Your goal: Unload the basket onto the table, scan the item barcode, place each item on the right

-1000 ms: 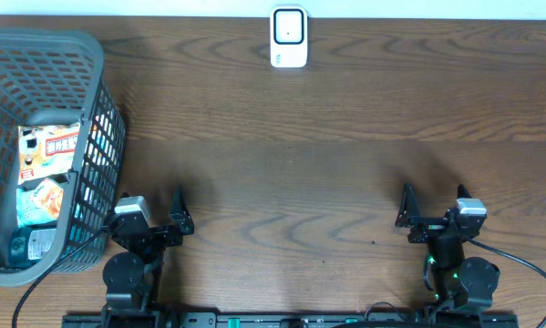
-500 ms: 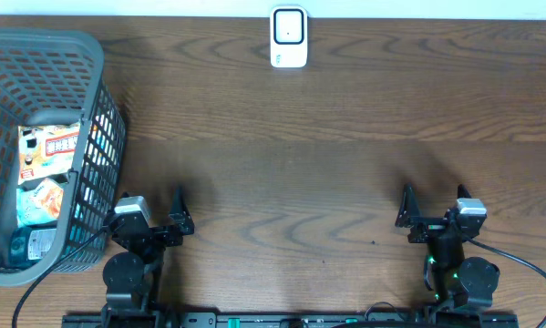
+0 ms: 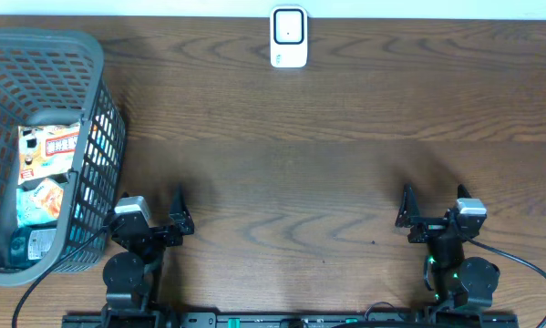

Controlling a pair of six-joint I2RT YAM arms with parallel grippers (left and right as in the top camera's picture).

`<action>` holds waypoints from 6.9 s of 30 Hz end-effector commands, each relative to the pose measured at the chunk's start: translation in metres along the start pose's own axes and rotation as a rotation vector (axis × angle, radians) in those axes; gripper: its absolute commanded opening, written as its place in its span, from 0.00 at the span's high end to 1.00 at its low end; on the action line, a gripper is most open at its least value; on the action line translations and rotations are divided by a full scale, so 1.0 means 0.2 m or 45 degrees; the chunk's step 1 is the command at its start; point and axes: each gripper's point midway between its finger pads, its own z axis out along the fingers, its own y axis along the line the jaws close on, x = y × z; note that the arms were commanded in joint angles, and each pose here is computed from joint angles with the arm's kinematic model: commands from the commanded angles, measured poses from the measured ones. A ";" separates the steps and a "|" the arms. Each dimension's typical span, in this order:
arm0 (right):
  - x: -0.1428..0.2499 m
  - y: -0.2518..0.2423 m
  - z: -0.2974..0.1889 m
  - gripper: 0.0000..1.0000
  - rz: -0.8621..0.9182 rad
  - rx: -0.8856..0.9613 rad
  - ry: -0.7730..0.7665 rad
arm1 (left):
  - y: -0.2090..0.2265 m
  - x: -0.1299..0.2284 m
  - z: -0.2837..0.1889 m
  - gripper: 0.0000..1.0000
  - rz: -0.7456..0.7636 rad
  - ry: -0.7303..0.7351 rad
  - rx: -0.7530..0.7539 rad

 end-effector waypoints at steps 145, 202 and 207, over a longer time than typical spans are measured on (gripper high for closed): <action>0.01 0.00 0.00 0.01 0.010 0.004 0.006 | -0.24 -1.30 0.06 0.02 0.023 0.307 -0.150; 0.01 0.00 0.00 0.01 0.010 0.004 0.006 | 1.24 0.29 0.22 0.44 -0.872 1.394 -1.417; 0.01 0.00 0.00 0.01 0.010 0.004 0.006 | 1.24 0.16 0.24 0.48 -0.862 1.300 -1.404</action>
